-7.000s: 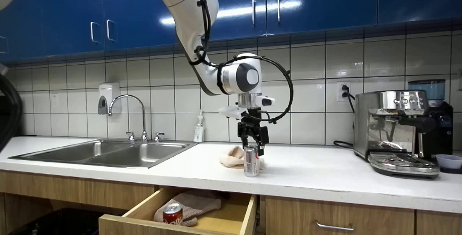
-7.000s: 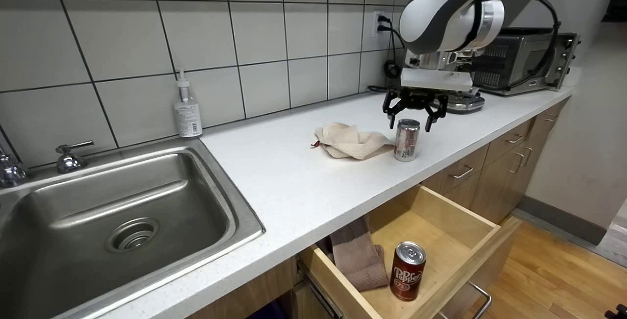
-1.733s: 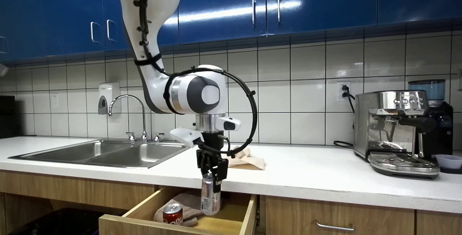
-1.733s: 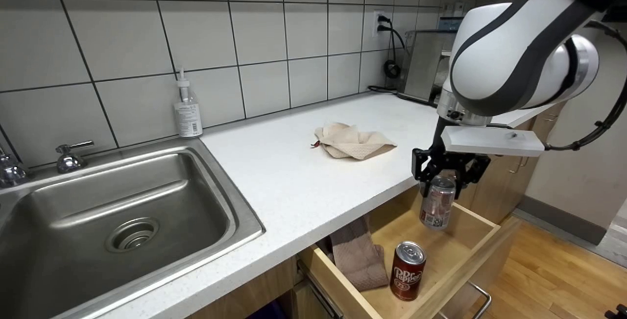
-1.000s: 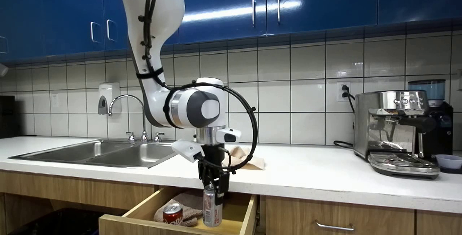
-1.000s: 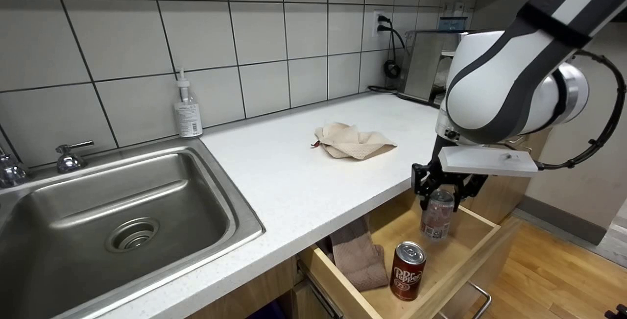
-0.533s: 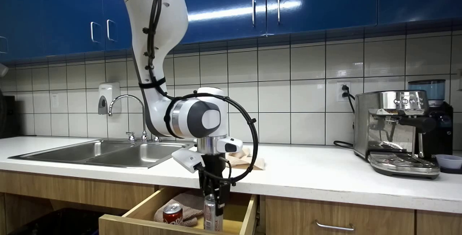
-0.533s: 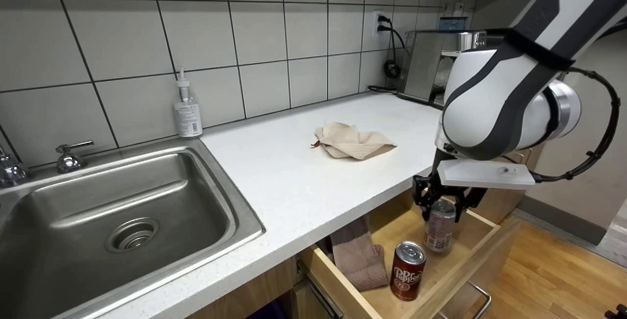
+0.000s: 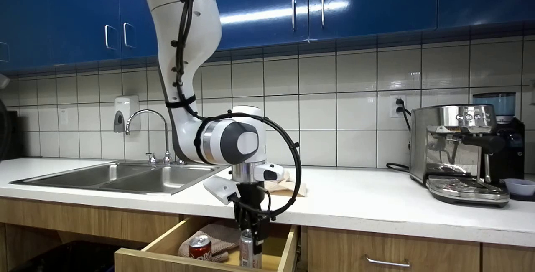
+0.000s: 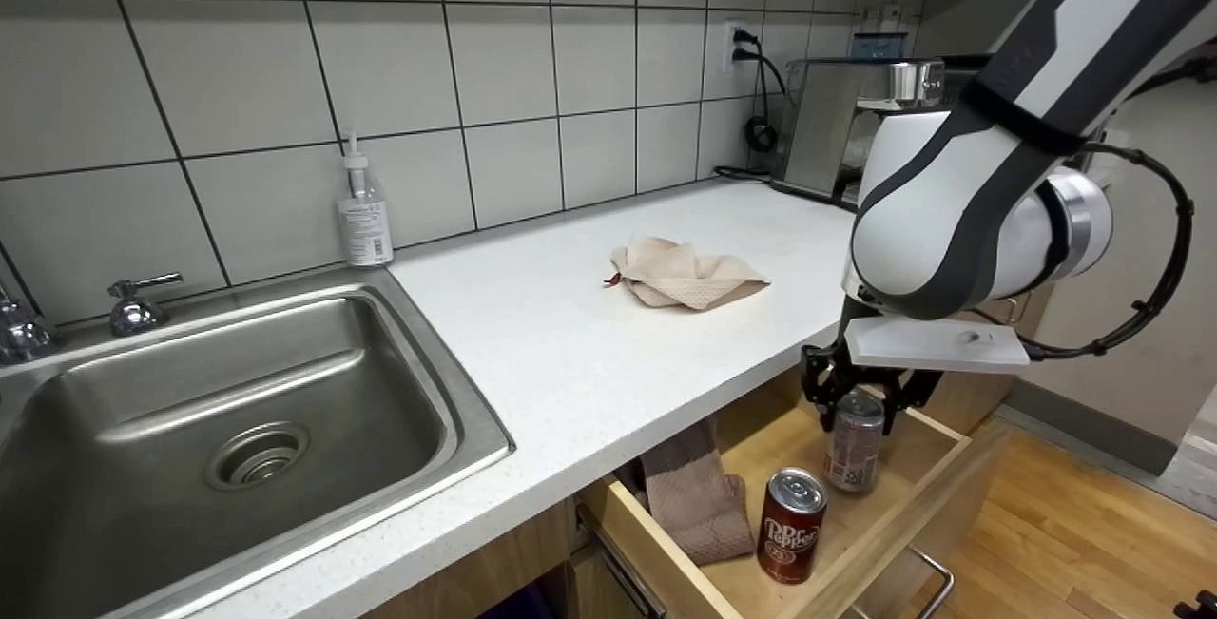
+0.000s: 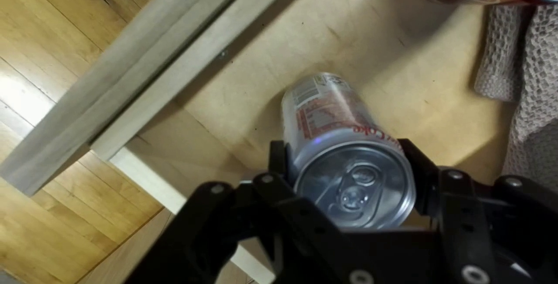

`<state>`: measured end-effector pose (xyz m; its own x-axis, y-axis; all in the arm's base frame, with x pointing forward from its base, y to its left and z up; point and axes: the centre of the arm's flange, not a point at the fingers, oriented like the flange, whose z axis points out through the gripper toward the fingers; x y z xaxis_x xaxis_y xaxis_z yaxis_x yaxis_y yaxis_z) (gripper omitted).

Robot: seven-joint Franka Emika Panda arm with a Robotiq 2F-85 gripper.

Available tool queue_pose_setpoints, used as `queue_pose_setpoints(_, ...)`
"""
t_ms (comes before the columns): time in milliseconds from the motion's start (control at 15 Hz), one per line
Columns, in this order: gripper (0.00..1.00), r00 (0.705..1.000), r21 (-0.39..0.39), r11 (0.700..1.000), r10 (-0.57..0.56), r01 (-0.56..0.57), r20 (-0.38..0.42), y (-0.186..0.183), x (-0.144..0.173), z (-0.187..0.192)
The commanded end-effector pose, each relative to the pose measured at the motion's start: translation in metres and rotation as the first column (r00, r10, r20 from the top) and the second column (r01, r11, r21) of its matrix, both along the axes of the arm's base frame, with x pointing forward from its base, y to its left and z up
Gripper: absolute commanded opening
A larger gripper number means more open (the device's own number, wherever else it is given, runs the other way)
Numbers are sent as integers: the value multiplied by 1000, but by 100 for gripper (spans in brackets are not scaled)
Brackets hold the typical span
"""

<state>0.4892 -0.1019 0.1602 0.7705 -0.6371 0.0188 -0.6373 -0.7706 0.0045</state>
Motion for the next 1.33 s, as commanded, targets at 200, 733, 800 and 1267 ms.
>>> queue_pose_setpoints(200, 38, 998, -9, 998, -55, 55, 6, -6, 9, -6)
queue_pose_setpoints(733, 38, 997, -17, 997, -71, 70, -7, -10, 10, -14)
queue_pose_setpoints(800, 38, 997, -17, 997, -71, 71, -8, -11, 10, -15)
queue_pose_setpoints(1267, 38, 997, -17, 997, -71, 71, -15, -12, 11, -20)
